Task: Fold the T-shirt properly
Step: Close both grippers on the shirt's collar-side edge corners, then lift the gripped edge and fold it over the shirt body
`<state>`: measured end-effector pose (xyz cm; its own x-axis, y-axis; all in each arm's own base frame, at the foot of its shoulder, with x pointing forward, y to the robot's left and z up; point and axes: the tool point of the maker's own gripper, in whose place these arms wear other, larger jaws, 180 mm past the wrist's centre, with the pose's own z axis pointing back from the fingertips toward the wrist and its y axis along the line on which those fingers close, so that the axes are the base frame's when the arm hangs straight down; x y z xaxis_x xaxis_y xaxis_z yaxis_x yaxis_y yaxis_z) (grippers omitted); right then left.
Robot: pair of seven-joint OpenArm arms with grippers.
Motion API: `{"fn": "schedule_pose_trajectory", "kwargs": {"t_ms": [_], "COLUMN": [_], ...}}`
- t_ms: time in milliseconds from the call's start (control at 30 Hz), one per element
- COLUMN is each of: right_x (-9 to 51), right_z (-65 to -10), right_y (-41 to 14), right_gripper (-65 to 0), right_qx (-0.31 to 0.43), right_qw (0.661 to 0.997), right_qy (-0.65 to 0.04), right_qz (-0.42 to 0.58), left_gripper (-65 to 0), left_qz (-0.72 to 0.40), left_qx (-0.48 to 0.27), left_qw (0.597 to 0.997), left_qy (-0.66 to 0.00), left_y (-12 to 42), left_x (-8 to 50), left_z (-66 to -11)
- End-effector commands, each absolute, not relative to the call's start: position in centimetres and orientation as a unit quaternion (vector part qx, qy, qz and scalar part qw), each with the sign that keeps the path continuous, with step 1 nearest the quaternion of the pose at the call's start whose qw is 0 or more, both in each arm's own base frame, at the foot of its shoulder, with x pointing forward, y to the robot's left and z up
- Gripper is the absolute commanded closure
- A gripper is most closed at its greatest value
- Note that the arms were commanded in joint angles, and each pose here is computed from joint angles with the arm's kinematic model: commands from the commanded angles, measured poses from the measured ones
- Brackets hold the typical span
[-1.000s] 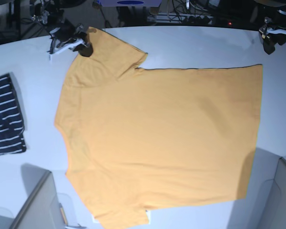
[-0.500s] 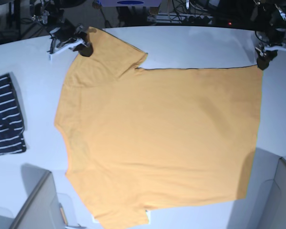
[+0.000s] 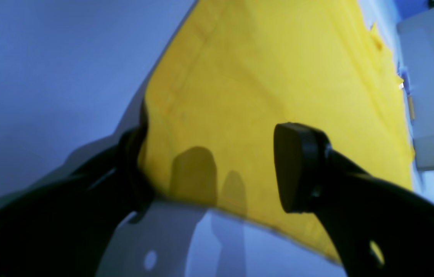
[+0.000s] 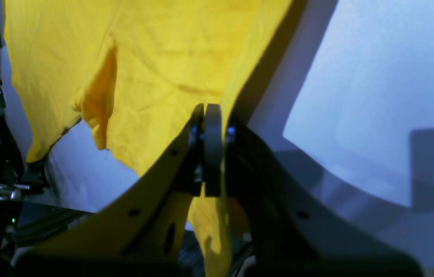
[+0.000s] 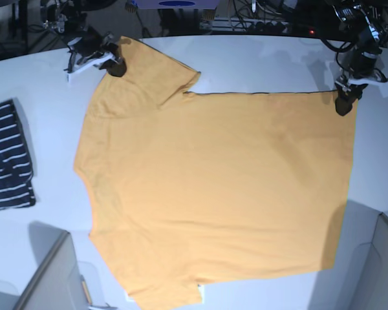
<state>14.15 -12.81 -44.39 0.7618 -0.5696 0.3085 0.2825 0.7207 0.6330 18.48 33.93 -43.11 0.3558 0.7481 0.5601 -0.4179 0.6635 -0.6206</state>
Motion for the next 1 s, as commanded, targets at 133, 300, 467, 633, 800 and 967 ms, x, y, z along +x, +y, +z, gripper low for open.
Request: {"fn": "schedule_pose_trajectory", "kwargs": {"t_ms": [133,300,467,633,800,967], "right_x": [13.9,13.9,13.9,13.4,13.2,12.7], "right_z": [-44.4,-44.4,-44.3,-43.5,-41.6,-39.9], "right_y": [-13.2,-13.4,-13.4,-13.1,-12.6,-12.2], "right_gripper": [0.0,0.0,0.0,0.0,0.0,0.0], "right_qx": [0.280,0.278,0.278,0.280,0.284,0.287], "right_qw": [0.898,0.898,0.897,0.895,0.894,0.893], "right_qy": [-0.246,-0.247,-0.249,-0.254,-0.269,-0.279], "right_qz": [-0.236,-0.237,-0.238,-0.235,-0.220,-0.207], "left_gripper": [-44.4,-18.9,0.0,0.0,0.0,0.0], "left_qz": [0.372,0.370,0.370,0.354,0.303,0.274], "left_qx": [-0.184,-0.185,-0.182,-0.168,-0.135,-0.111], "left_qw": [0.836,0.835,0.837,0.845,0.859,0.871], "left_qy": [-0.358,-0.363,-0.361,-0.364,-0.391,-0.393], "left_y": [32.7,32.8,32.9,33.2,33.7,33.8], "left_x": [17.1,17.7,17.4,16.6,16.1,14.7], "left_z": [-46.1,-45.9,-45.9,-45.2,-41.8,-40.2]}}
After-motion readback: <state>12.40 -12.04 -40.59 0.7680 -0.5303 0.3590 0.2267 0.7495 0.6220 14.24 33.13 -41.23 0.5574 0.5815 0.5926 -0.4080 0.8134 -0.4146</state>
